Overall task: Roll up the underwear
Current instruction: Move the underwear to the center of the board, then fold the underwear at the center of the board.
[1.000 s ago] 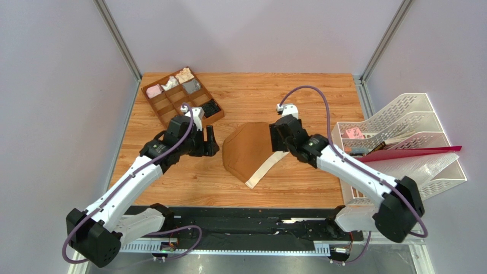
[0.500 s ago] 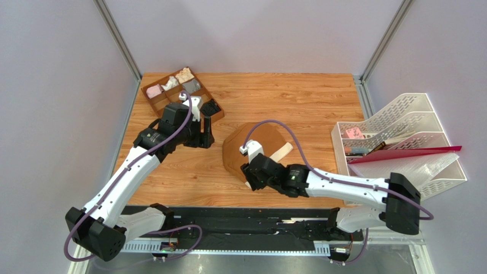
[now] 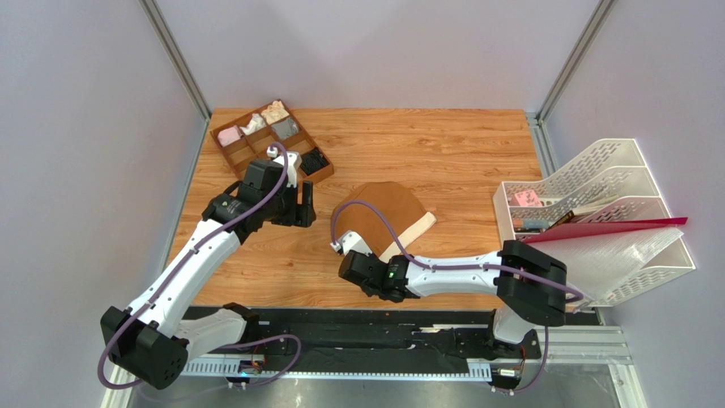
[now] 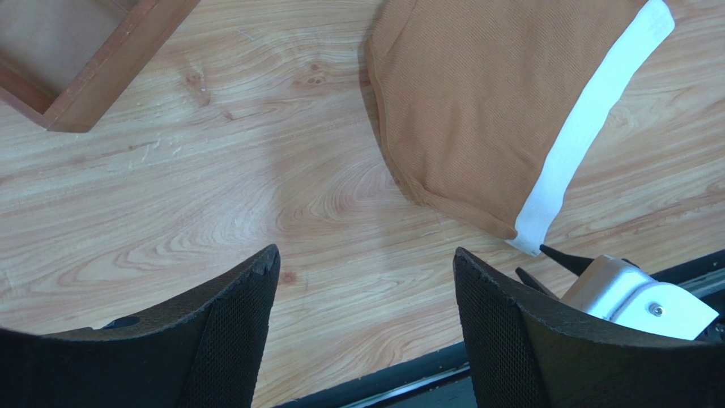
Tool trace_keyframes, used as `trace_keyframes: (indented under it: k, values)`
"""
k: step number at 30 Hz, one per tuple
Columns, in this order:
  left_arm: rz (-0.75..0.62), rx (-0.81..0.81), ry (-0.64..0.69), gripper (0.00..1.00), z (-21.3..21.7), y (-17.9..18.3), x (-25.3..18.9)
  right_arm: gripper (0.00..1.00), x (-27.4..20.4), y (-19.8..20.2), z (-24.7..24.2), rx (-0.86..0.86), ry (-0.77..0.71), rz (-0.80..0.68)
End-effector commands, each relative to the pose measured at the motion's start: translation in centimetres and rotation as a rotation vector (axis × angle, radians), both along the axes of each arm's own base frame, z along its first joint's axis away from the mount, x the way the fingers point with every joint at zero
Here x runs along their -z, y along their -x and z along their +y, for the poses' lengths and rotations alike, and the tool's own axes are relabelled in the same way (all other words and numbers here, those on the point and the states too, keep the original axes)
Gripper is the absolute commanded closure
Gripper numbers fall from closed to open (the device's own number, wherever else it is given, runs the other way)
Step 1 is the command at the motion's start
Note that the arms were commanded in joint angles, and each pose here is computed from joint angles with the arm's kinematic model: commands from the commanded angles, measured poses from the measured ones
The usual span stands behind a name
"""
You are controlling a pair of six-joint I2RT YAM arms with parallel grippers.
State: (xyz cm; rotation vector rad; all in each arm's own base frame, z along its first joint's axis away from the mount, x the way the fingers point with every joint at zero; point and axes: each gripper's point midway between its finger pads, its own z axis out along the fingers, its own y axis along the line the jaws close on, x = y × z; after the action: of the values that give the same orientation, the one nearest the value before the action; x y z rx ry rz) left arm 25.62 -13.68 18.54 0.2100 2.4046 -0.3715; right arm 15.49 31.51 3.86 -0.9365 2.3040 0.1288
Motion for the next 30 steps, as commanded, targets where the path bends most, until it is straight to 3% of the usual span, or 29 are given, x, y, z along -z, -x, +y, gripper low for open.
trace_keyframes:
  k: [1,18,22,30]
  values:
    - [-0.021,0.011,-0.004,0.20,0.3,-0.1,-0.4,0.67,-1.0,-1.7,1.5,0.028,-0.020,-0.079]
    - [-0.003,0.005,-0.002,0.20,0.3,-0.1,0.1,0.82,2.3,-1.3,1.4,-0.001,0.055,-0.038]
    - [0.001,0.001,-0.009,0.20,0.5,0.0,0.2,1.00,2.7,-0.8,1.7,-0.018,0.045,-0.006]
    - [-0.046,-0.056,-0.060,0.20,2.1,-0.2,-0.6,1.00,-0.2,1.8,4.6,-0.091,-0.100,0.101]
